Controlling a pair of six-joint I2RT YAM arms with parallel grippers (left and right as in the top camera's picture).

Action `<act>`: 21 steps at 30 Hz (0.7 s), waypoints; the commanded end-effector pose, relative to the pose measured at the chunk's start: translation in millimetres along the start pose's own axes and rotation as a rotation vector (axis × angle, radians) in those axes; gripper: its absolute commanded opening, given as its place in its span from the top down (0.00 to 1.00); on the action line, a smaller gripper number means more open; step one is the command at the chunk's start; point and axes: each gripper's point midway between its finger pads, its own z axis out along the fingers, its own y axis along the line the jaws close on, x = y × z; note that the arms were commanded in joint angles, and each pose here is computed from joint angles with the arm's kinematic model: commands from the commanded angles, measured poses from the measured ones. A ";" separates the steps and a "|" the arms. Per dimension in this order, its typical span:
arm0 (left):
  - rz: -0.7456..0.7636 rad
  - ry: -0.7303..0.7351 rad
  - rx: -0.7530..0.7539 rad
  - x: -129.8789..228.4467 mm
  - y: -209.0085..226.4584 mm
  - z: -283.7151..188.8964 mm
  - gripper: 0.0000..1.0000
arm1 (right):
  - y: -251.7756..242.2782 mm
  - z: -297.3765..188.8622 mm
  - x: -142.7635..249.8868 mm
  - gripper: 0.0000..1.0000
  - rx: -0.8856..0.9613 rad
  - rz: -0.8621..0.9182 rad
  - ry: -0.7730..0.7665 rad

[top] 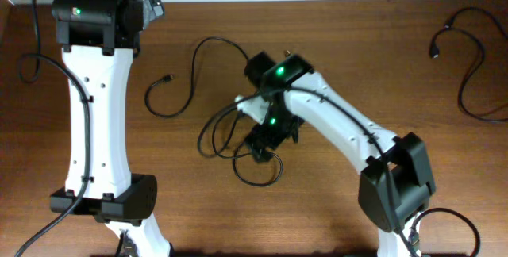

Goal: Untangle cables

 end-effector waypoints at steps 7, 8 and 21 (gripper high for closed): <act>0.016 0.039 -0.030 8.2 22.0 -6.4 0.01 | 56.8 65.5 -24.7 0.01 0.020 -0.425 -0.076; 0.019 0.044 -0.032 9.6 22.4 -6.5 0.01 | 54.3 75.6 -15.2 0.01 0.016 -0.510 -0.048; 0.025 0.054 -0.034 12.2 23.2 -6.7 0.01 | 38.3 18.1 -58.4 0.00 0.149 -0.638 -0.162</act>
